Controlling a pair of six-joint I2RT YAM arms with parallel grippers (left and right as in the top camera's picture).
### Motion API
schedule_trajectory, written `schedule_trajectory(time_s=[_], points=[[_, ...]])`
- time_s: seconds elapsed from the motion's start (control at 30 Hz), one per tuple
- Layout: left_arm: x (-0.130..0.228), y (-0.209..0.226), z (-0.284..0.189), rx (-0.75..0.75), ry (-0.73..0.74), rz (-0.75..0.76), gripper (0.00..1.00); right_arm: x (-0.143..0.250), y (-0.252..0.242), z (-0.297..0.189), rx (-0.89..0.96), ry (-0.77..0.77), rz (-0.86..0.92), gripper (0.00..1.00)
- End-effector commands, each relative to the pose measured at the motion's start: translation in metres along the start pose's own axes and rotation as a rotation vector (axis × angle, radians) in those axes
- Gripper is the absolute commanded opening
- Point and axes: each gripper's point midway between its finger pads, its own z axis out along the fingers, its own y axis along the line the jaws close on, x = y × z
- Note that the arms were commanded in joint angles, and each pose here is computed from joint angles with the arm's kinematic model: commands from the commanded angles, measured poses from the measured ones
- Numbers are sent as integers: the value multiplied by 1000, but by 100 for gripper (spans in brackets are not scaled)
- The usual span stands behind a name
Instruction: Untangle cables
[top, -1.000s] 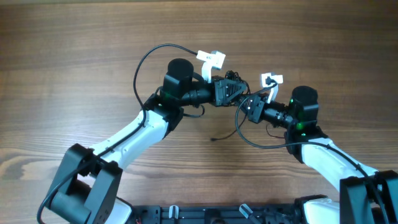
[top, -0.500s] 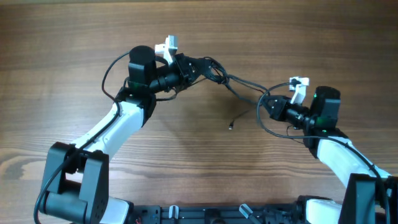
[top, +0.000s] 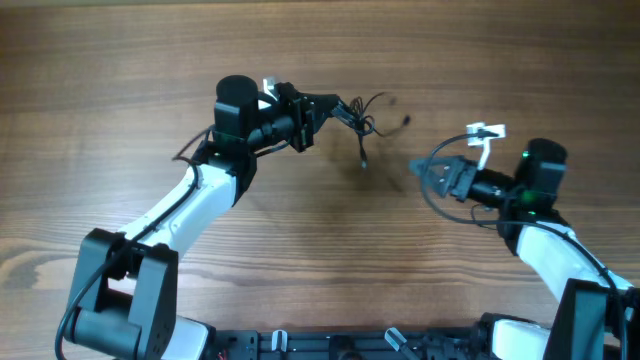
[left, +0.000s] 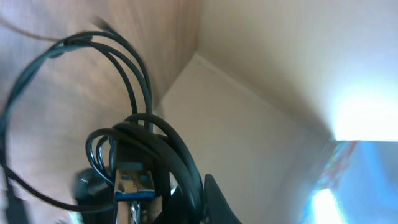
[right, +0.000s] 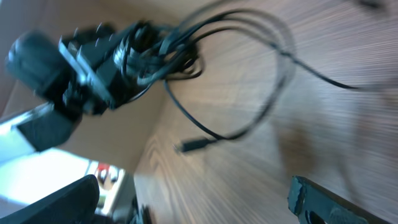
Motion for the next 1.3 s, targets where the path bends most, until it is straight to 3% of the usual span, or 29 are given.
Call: schedule_trajectory(time_s=[0.0,0.1,0.17,0.2,0.3,0.4,0.5,0.57,0.63,0.83,0.9,0.93,1.03,1.07,1.1,1.2,1.27], points=[[19,-12,4,14,32,-344,4,19,10,26,1,66,-205,100],[23,-10,7,9,34,-341,4,12,-12,46,200,17,-299,100],[27,-8,10,3,43,-338,4,3,-3,59,218,-27,-390,95],[30,-7,11,0,48,-337,4,-3,3,66,227,-62,-440,90],[36,-5,11,-18,80,-336,4,-18,-14,66,393,-148,-459,59],[35,-9,7,-9,92,-329,4,30,36,81,35,58,-448,5],[11,-16,-4,19,43,-325,4,67,81,64,-285,252,-317,4],[-8,-23,-16,45,5,-255,4,67,88,45,-369,291,-260,4],[-28,-28,-30,65,-28,-243,4,48,76,32,-333,228,-253,4],[-88,-37,-76,127,-173,-319,4,-29,-11,-19,72,-121,-138,4],[-94,-27,-78,98,-196,-365,4,-29,-45,-27,235,-169,-22,4],[-98,-20,-79,77,-221,-361,4,-23,-59,-30,303,-169,43,9],[-108,-9,-82,38,-288,-288,4,-11,-67,-31,334,-144,117,13],[-112,-4,-83,23,-315,-272,4,-10,-65,-30,320,-140,130,48],[-112,-2,-83,8,-317,-227,4,-10,-62,-29,300,-143,180,100],[-104,-4,-80,-25,-268,13,4,-11,-43,-24,198,-122,172,100],[-90,-5,-77,-53,-177,350,4,-15,-25,-18,109,-103,156,99]])
